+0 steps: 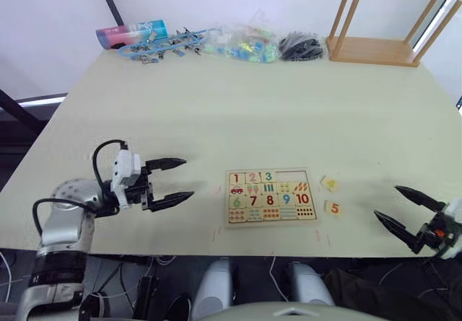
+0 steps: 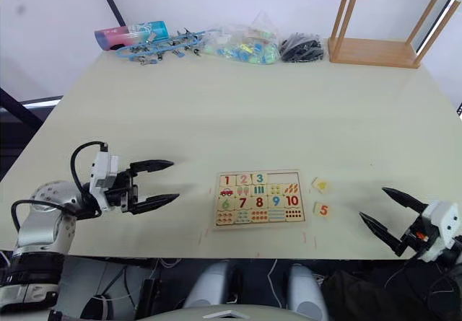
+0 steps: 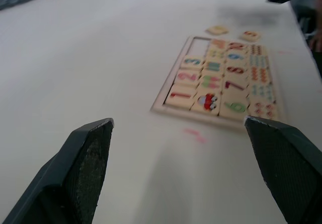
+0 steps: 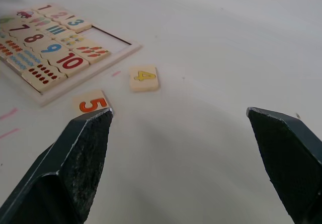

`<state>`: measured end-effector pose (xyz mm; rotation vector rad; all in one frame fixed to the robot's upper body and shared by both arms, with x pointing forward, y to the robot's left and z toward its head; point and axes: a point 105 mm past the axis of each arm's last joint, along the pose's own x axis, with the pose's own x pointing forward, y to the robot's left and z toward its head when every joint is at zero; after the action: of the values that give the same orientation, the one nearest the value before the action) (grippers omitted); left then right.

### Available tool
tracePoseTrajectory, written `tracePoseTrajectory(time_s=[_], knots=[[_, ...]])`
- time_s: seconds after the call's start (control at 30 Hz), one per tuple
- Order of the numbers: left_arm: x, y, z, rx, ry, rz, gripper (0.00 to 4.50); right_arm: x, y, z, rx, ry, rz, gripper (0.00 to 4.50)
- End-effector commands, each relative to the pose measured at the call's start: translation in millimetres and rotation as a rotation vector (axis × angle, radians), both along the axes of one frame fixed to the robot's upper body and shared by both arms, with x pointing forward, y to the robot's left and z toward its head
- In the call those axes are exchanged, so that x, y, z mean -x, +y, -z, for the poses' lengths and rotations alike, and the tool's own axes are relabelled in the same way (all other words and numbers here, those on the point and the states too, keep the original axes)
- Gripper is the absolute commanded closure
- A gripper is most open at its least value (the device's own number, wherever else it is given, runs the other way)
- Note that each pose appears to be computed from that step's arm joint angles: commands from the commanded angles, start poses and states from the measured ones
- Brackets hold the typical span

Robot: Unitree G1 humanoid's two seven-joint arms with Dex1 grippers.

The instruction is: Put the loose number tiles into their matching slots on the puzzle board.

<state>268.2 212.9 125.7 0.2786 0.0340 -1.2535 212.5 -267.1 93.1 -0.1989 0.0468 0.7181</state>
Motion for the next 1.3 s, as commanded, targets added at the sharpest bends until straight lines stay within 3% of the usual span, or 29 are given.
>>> tracePoseTrajectory(time_s=[0.03, 0.23, 0.7, 1.03, 1.3], knots=[[1.7, -6.0, -9.8, -0.009, -0.022, 0.097, 0.09, -9.7, 10.1, -15.3, 0.032, -0.034, -0.031, 0.00], [5.8, -11.2, -17.2, 0.006, -0.015, 0.204, 0.09, -26.0, 32.9, -17.7, 0.091, -0.007, -0.063, 0.00], [8.8, -12.9, -25.7, -0.005, -0.025, 0.260, 0.09, -48.8, 60.2, -5.8, 0.266, 0.187, -0.052, 0.00], [12.3, -14.8, -26.9, 0.003, -0.028, 0.273, 0.09, -64.8, 66.3, 0.8, 0.266, 0.263, 0.011, 0.00], [11.4, -15.0, -26.7, 0.005, -0.029, 0.270, 0.09, -66.0, 71.7, 7.6, 0.271, 0.259, -0.010, 0.00]])
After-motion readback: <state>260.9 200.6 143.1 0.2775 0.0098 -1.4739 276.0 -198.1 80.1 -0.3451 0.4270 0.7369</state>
